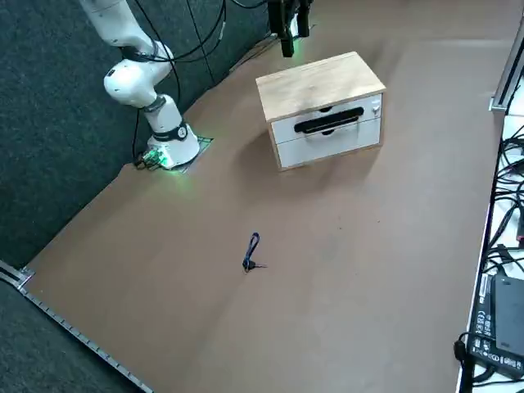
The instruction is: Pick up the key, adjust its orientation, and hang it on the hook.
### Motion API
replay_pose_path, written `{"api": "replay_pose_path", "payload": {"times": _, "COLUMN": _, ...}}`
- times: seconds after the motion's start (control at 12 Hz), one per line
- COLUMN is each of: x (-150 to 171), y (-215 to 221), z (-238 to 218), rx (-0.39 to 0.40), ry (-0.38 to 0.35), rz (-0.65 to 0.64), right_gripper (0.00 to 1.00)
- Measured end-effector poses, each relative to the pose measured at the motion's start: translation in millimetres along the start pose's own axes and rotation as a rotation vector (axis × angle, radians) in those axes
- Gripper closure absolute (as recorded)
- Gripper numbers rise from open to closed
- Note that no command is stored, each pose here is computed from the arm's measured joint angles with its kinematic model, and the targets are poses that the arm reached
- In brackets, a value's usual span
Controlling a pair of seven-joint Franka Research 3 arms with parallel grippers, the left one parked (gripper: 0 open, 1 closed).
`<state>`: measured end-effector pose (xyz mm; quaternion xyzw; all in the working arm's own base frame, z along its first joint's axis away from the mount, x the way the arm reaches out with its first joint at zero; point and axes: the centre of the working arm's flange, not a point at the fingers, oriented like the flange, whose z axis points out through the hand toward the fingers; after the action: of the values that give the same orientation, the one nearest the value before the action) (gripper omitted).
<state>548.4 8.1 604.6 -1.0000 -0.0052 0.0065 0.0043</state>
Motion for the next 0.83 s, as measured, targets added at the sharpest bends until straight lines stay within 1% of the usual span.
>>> {"api": "replay_pose_path", "payload": {"times": 0.33, "x": 0.1, "y": 6.4, "z": 0.8, "rx": 0.0, "ry": -0.002, "rz": 0.014, "right_gripper": 0.0}}
{"api": "replay_pose_path", "payload": {"times": 0.42, "x": 0.4, "y": 9.1, "z": 2.1, "rx": 0.0, "ry": -0.004, "rz": 0.037, "right_gripper": 0.0}}
{"api": "replay_pose_path", "payload": {"times": 0.83, "x": 2.7, "y": 31.3, "z": 13.9, "rx": -0.004, "ry": -0.007, "rz": 0.297, "right_gripper": 0.01}}
